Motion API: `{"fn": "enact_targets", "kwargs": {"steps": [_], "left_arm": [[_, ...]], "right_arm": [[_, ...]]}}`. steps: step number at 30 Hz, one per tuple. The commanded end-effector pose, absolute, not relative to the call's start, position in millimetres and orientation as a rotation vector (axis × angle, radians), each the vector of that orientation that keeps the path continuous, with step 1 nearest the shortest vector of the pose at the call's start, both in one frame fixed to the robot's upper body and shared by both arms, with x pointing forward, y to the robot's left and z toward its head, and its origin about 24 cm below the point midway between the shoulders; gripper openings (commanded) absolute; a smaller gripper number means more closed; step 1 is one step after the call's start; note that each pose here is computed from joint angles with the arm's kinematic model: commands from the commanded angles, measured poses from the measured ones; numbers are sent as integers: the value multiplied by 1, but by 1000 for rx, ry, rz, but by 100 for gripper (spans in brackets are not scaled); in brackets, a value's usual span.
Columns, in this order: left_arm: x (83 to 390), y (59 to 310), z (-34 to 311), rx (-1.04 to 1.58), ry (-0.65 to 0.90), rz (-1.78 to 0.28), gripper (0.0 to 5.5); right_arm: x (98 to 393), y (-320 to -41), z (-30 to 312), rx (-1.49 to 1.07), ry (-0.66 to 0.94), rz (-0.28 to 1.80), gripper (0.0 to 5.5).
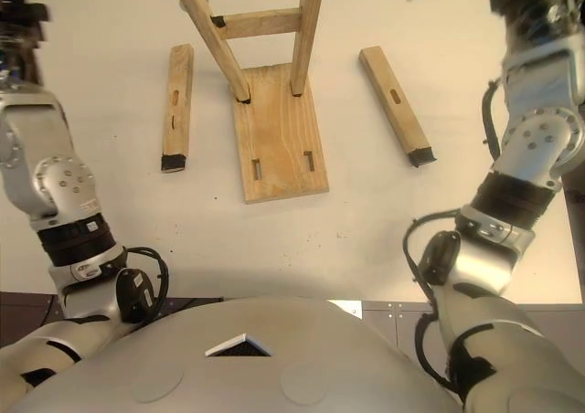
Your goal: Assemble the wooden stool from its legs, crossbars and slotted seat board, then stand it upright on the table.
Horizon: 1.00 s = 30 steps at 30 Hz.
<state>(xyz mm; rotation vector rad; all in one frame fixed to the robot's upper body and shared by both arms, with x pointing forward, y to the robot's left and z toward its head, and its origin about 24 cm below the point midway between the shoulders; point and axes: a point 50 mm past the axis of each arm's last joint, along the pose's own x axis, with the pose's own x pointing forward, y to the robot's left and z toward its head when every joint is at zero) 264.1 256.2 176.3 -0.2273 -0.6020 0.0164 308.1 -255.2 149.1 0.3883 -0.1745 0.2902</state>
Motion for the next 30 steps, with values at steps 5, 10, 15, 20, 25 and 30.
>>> {"fn": "enact_targets", "kwargs": {"steps": [5, 10, 15, 20, 25, 30], "left_arm": [[271, 257, 152, -215, -498, 44, 237], [272, 259, 147, -201, -474, 47, 237], [272, 262, 142, -185, -449, 48, 237], [273, 265, 138, -180, -433, 57, 237], [272, 268, 137, -177, -424, 73, 237], [271, 269, 135, -179, -420, 88, 237]], "right_arm": [[302, -251, 106, 149, -63, 290, 40], [296, -246, 87, 153, -9, 292, 40], [292, -238, 77, 156, 16, 309, 40], [294, -232, 70, 127, 37, 329, 40], [284, -228, 56, -15, 71, 389, 40], [274, -221, 46, -87, 56, 468, 40]]}}
